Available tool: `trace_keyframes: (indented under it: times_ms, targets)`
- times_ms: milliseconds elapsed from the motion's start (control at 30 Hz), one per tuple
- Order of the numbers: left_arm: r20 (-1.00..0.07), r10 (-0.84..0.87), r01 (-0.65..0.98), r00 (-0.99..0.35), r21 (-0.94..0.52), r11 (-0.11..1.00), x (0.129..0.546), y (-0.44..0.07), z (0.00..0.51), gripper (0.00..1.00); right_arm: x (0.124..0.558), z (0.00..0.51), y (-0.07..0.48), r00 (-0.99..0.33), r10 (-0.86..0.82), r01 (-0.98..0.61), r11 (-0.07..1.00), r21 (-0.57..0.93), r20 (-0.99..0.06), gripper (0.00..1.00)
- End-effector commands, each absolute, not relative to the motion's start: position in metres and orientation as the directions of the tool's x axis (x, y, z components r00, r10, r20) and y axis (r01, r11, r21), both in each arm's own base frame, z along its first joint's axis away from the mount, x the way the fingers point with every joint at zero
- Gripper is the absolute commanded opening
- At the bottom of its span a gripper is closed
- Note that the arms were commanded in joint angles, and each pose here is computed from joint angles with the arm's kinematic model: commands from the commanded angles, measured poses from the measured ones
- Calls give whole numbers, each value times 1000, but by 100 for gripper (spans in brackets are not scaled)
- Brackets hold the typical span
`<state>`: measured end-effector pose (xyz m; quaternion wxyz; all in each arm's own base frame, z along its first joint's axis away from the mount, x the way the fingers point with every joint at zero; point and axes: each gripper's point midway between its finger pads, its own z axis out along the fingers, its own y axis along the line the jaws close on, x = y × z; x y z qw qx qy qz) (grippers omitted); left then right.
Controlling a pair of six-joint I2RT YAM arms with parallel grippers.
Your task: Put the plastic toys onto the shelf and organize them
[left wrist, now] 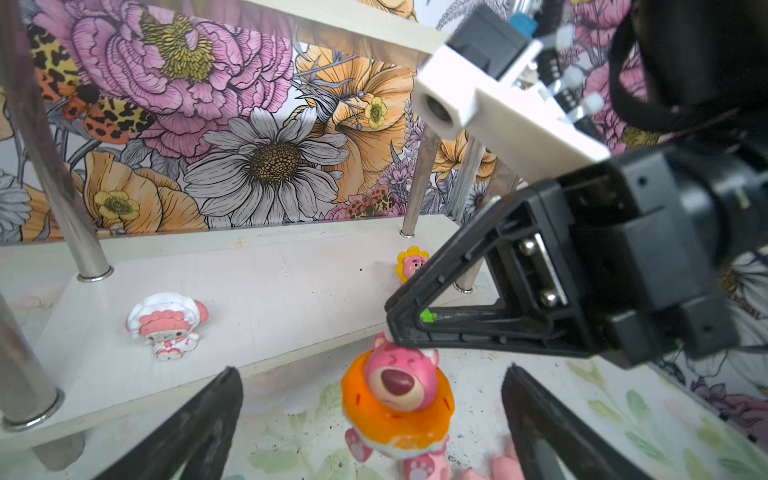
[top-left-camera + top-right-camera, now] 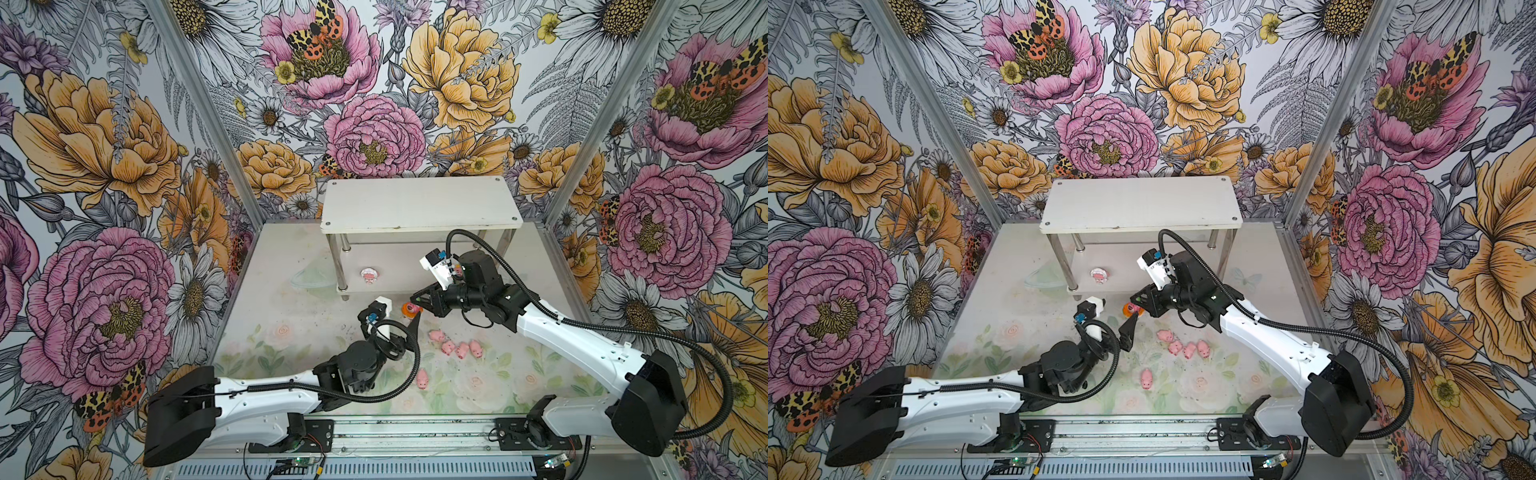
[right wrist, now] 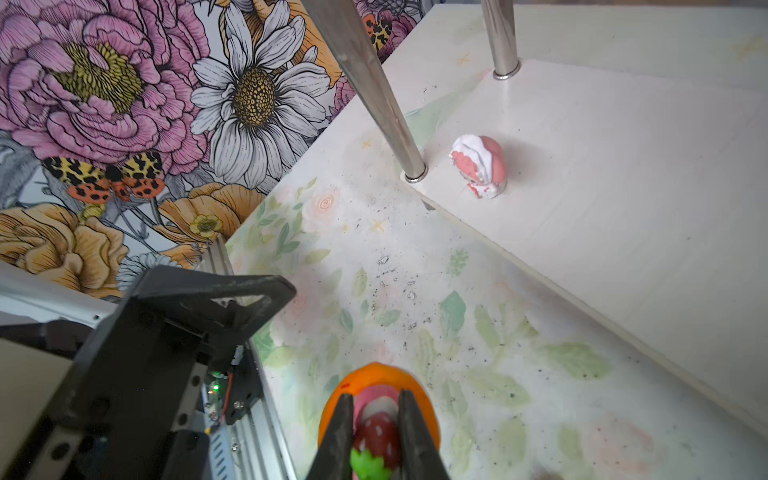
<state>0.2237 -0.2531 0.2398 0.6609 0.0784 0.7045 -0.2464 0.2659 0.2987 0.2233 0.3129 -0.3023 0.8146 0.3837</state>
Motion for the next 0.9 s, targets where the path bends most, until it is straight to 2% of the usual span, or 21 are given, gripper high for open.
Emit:
trace_keyframes:
  times_ms: [0,200,433,600,867]
  targets:
    - [-929,-319,329,-187,-365,871,225,-213,225,99,281,225,300,-433,-351,-835,504,222,-830,0]
    - [-887,-419,268,-193,-459,847,212,-160,216,99,298,197,303,-222,-502,-900,435,-22,-836,0]
    - [-880,-436,250,-190,-472,845,205,-140,212,99,319,186,309,-95,-573,-913,376,-158,-814,0]
    - [-891,-404,253,-209,-448,857,208,-148,209,99,336,189,316,-28,-565,-937,302,-174,-825,0]
    - [-899,-382,230,-214,-426,875,214,-148,209,99,376,179,312,-45,-526,-955,271,-117,-850,0]
